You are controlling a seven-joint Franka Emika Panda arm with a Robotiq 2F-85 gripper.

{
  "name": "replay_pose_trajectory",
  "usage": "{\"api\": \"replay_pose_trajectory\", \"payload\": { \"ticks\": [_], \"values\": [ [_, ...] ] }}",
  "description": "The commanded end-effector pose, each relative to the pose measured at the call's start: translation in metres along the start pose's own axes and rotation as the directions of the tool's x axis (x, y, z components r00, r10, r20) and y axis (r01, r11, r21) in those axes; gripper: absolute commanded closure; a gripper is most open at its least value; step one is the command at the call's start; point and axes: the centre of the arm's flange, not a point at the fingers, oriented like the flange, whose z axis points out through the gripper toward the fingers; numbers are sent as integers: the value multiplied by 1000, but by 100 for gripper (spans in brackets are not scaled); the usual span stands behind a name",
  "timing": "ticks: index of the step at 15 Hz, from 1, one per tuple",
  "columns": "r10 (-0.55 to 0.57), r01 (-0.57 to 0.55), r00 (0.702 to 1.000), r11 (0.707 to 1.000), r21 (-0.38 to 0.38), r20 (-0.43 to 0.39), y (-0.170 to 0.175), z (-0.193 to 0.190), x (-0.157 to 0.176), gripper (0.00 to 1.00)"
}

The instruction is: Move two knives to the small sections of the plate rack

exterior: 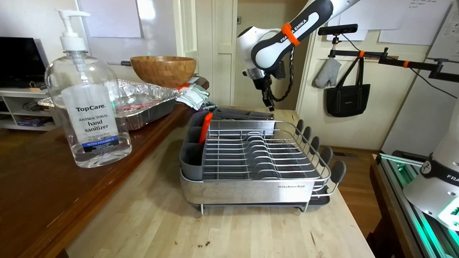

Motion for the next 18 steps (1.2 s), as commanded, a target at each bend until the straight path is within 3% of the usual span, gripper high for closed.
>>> {"api": "replay_pose_trajectory", "payload": {
  "ticks": [1, 2, 5, 6, 7, 8, 18],
  "values": [
    [1, -2, 1000, 1000, 7, 23, -4, 10, -9, 90],
    [-4, 4, 1000, 1000, 24, 24, -2, 13, -7, 47],
    [2, -2, 1000, 997, 76, -3, 2, 23, -5, 25],
    [6, -7, 1000, 999, 34, 16, 1, 14, -4, 42],
    [8, -9, 1000, 999, 44, 16, 1, 16, -5, 10],
    [15, -16, 1000, 999, 49, 16, 2, 16, -4, 3],
    [24, -25, 1000, 996, 89, 15, 15, 33, 12, 0]
  ]
}}
